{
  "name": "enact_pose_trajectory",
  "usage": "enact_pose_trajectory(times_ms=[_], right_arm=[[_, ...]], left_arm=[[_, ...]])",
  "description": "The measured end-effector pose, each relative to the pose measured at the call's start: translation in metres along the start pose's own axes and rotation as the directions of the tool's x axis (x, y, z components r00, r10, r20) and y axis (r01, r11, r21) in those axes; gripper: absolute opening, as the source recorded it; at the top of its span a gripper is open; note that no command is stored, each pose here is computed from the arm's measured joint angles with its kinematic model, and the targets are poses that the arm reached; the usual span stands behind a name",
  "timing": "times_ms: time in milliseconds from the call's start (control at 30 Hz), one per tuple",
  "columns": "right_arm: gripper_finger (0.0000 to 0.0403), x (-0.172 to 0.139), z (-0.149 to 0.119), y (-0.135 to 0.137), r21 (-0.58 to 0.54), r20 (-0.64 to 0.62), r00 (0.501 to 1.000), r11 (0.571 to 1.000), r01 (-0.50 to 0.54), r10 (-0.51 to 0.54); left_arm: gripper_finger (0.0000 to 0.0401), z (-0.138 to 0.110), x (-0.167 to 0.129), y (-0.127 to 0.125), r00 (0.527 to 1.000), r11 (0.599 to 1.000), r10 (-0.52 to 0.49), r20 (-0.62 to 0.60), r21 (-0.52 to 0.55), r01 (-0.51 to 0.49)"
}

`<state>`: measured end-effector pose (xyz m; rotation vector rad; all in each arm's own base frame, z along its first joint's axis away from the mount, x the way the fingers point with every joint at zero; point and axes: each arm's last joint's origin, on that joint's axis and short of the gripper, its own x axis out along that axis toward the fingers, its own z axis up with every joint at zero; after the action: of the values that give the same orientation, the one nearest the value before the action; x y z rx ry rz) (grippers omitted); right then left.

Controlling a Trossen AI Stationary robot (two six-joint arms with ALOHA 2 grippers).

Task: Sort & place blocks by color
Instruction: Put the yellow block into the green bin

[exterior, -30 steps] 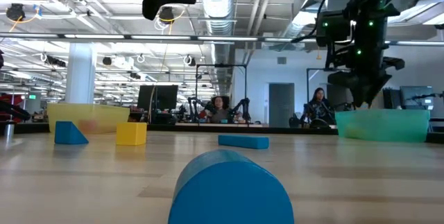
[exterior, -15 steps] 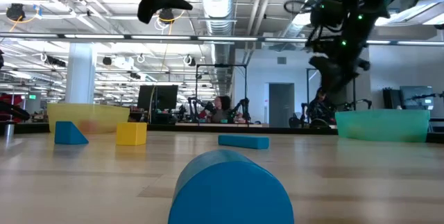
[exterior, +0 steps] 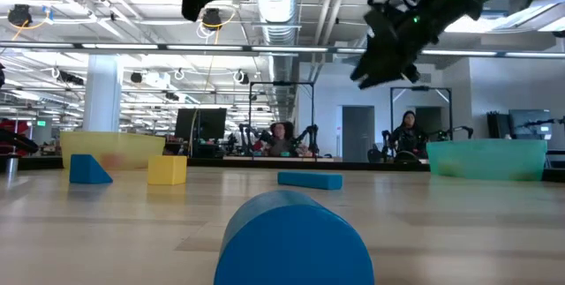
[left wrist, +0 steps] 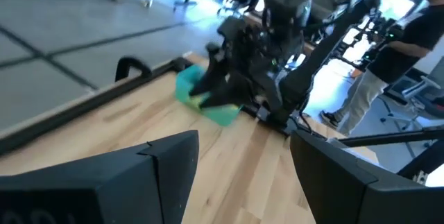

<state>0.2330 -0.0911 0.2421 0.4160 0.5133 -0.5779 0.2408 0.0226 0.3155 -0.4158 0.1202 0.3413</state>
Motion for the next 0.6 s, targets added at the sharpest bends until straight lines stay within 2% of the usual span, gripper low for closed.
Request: enact_pose_trajectory(times_ms=[100, 167, 267, 367, 467, 600], right_arm=[[0.0196, -0.003, 0.001, 0.017, -0.053, 0.052, 0.996, 0.996, -0.076, 0.079], [0.0195, -0.005, 0.001, 0.029, -0.128, 0.085, 0.988, 0.984, -0.121, 0.133], [0.0196, -0.011, 0.002, 0.047, -0.259, 0.147, 0.964, 0.949, -0.18, 0.223], [0.0198, -0.017, 0.002, 0.064, -0.332, 0.2, 0.929, 0.914, -0.234, 0.311], [0.0196, -0.022, 0.002, 0.075, -0.284, 0.231, 0.903, 0.913, -0.293, 0.362], [0.0189, -0.026, -0.001, 0.082, -0.175, 0.226, 0.894, 0.919, -0.353, 0.387]], left_arm=[[0.0214, 0.004, 0.0, -0.002, 0.999, 0.999, -0.023, 0.043, 0.048, 0.021], [0.0214, 0.007, 0.0, -0.005, 0.995, 0.993, -0.083, 0.057, 0.09, 0.078], [0.0212, 0.011, -0.002, -0.011, 0.978, 0.972, -0.201, 0.055, 0.135, 0.192], [0.0203, 0.015, -0.005, -0.019, 0.966, 0.953, -0.258, 0.03, 0.174, 0.25], [0.0189, 0.009, -0.008, -0.023, 0.964, 0.944, -0.258, -0.064, 0.194, 0.266], [0.018, -0.007, -0.013, -0.024, 0.945, 0.954, -0.228, -0.234, 0.141, 0.265]])
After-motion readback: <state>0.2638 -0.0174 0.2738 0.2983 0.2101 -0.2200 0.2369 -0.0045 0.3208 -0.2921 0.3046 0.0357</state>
